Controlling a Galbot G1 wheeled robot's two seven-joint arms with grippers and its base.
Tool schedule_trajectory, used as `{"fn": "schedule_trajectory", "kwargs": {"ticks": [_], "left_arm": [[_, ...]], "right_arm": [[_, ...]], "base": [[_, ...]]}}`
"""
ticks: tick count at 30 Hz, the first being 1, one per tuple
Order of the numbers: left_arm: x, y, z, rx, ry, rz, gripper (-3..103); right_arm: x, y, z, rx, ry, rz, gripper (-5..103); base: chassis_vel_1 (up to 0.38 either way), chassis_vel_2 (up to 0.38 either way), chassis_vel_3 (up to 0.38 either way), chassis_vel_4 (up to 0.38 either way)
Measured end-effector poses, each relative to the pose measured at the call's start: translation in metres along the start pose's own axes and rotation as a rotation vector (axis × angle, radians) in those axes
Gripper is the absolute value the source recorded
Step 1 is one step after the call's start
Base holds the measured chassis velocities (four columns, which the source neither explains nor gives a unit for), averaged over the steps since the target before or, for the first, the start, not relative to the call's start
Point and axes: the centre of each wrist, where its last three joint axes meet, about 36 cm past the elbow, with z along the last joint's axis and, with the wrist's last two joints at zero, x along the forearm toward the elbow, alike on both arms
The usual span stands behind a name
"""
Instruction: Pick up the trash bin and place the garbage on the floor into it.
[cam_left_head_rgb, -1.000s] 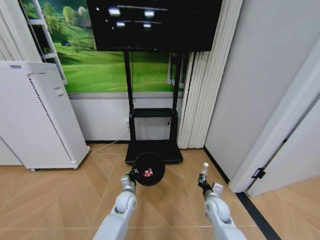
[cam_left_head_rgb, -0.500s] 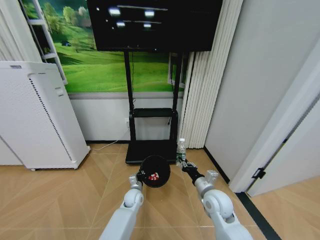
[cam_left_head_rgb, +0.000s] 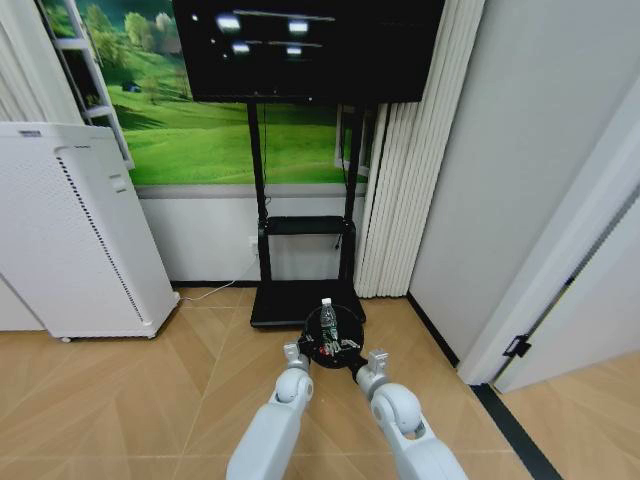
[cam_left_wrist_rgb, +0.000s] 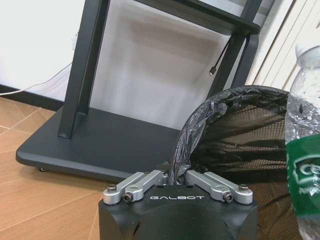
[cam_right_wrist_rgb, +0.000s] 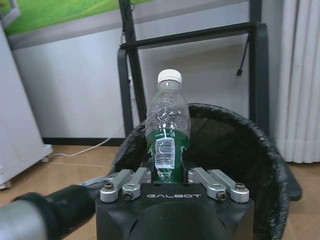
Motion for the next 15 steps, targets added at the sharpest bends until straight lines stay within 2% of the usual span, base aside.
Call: {"fn": "schedule_trajectory", "kwargs": {"ticks": [1,2,3,4,7,8,11,12,13,15], "left_arm": [[0.0,0.0,0.0,0.0,0.0,0.0,3],[0.003,0.0,0.0,0.0,-0.002,0.001,3],[0.004,0.0,0.0,-0.001,-0.003,0.002,3],[0.004,0.0,0.0,-0.001,-0.003,0.002,3],[0.006,0.0,0.0,-0.007,-0.006,0.001,3],[0.006,0.0,0.0,-0.007,-0.006,0.001,3],[0.009,-0.001,-0.003,-0.018,-0.01,0.003,3],[0.009,-0.001,-0.003,-0.018,-0.01,0.003,3],[0.009,0.0,-0.003,-0.021,-0.011,0.003,3],[0.009,0.0,-0.003,-0.026,-0.011,0.002,3]], "right_arm": [[0.0,0.0,0.0,0.0,0.0,0.0,21],[-0.004,-0.001,0.002,0.004,0.002,0.021,32],[-0.007,-0.002,0.003,0.01,0.004,0.032,37],[-0.007,-0.002,0.003,0.01,0.004,0.032,37],[-0.012,-0.005,0.007,0.03,-0.001,0.054,54],[-0.012,-0.005,0.007,0.03,-0.001,0.054,54],[-0.012,-0.009,0.009,0.032,-0.005,0.064,71],[-0.012,-0.009,0.009,0.032,-0.005,0.064,71],[-0.012,-0.011,0.01,0.036,-0.009,0.073,77],[-0.012,-0.014,0.011,0.041,-0.02,0.085,77]], "base": [[0.0,0.0,0.0,0.0],[0.0,0.0,0.0,0.0],[0.0,0.0,0.0,0.0],[0.0,0.0,0.0,0.0],[0.0,0.0,0.0,0.0],[0.0,0.0,0.0,0.0],[0.0,0.0,0.0,0.0],[0.0,0.0,0.0,0.0],[0.0,0.0,0.0,0.0],[0.0,0.0,0.0,0.0]]}}
